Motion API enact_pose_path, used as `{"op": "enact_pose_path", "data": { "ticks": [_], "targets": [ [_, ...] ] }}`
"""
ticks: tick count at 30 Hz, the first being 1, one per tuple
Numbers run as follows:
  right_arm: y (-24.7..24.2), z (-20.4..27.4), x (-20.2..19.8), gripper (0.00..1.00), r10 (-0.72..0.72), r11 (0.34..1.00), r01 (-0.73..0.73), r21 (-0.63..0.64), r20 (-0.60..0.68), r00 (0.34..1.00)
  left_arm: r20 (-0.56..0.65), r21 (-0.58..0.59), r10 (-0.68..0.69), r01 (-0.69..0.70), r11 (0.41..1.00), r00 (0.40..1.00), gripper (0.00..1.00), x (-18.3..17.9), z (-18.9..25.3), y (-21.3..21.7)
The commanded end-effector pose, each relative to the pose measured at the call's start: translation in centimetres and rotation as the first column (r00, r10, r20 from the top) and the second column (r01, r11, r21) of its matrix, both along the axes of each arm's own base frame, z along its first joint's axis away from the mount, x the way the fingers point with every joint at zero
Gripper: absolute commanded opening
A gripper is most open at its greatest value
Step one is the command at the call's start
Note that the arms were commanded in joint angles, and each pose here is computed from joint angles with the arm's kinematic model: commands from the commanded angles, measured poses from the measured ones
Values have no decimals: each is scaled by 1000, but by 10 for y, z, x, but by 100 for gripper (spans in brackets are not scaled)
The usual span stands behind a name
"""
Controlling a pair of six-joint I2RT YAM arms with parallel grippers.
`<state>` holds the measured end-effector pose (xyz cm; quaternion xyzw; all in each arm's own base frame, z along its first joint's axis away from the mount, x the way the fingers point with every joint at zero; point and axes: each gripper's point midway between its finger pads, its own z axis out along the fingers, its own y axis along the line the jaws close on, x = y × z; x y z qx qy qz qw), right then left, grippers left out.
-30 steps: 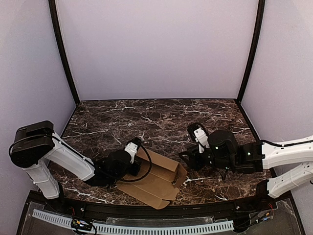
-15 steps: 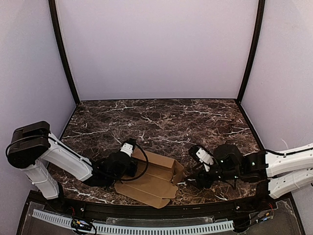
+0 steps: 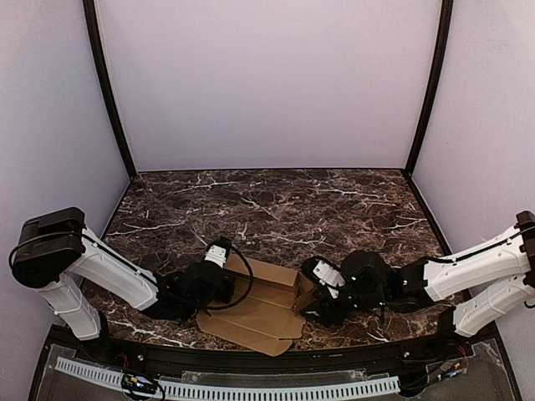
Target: Fold the paper box
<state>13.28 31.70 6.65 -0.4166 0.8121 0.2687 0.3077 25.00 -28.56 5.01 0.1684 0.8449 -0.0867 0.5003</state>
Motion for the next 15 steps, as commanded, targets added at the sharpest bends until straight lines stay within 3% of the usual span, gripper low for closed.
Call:
{"op": "enact_pose_path", "data": {
  "ticks": [1,9,15],
  "targets": [
    [25,20,6,60,44,996,-47,73,43,998,-21,53,-3,4,999,1000,1,-6,-8,8],
    [42,15,12,56,61,996,-64,57,44,997,-28,55,21,-20,998,999,1,-6,-7,11],
    [40,9,28,56,-65,998,65,8,76,995,-46,61,97,-94,994,994,1,-8,-6,21]
  ]
}}
